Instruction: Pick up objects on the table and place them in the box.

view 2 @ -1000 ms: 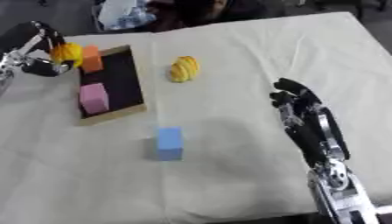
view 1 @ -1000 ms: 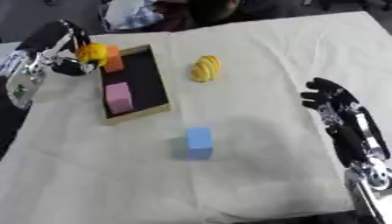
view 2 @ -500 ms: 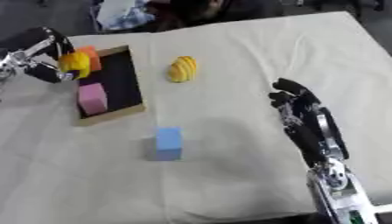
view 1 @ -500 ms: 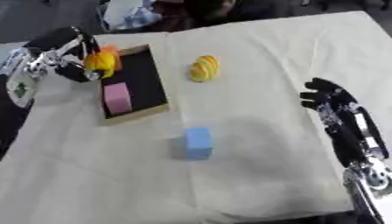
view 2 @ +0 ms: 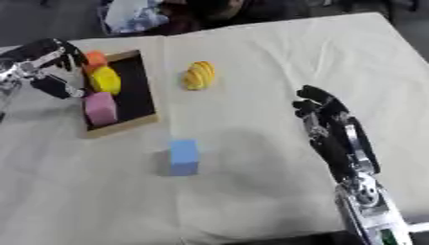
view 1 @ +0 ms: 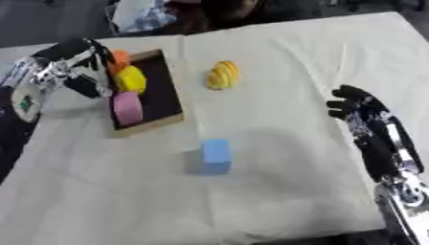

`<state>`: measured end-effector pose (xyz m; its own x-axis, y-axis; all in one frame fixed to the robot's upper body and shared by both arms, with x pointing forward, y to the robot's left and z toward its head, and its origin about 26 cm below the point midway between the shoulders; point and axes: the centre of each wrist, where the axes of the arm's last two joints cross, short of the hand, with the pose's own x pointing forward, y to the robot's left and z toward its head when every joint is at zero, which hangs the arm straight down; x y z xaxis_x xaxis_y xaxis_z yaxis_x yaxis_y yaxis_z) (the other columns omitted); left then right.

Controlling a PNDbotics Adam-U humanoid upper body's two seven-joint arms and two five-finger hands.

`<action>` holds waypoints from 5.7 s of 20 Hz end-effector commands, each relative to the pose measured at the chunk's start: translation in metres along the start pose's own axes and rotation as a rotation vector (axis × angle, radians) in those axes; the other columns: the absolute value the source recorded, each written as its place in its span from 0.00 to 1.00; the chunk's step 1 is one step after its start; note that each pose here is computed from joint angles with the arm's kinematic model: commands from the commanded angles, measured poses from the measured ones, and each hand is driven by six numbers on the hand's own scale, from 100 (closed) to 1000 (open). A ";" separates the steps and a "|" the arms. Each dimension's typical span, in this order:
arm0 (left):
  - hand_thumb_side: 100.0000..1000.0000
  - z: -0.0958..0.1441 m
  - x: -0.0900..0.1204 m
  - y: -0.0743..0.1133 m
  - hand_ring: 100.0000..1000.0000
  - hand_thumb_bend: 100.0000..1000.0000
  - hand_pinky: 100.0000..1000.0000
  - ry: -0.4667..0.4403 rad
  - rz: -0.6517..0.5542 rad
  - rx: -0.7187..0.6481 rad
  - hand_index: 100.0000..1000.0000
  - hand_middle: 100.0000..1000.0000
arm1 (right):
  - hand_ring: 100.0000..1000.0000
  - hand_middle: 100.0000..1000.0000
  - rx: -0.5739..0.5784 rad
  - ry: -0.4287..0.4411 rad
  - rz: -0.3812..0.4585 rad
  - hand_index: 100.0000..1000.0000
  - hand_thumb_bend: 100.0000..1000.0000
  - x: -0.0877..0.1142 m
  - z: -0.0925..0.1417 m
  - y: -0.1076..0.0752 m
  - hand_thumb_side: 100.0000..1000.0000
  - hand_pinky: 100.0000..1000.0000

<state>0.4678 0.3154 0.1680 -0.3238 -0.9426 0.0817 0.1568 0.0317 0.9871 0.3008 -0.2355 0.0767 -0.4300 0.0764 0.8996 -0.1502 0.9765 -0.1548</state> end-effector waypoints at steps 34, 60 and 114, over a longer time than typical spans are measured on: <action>0.34 0.145 0.005 -0.043 0.53 0.53 0.60 0.060 0.545 0.584 0.72 0.57 | 0.84 0.85 0.675 -0.124 0.637 0.96 0.00 0.022 -0.078 -0.031 0.27 0.82; 0.35 0.167 0.029 -0.058 0.52 0.52 0.60 0.047 0.848 0.526 0.72 0.56 | 0.86 0.87 1.247 -0.244 0.890 0.97 0.15 0.009 -0.119 0.038 0.43 0.83; 0.33 0.159 0.070 -0.054 0.51 0.50 0.60 -0.085 0.980 0.590 0.71 0.55 | 0.73 0.65 0.763 -0.222 1.051 0.78 0.00 0.026 -0.212 0.033 0.10 0.77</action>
<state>0.2895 0.3015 0.1334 -0.3409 -0.4022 0.8497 -0.0770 0.9128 0.4011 0.4692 -0.1588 0.1720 -0.7787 0.6075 0.1566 -0.1238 0.0959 -0.9877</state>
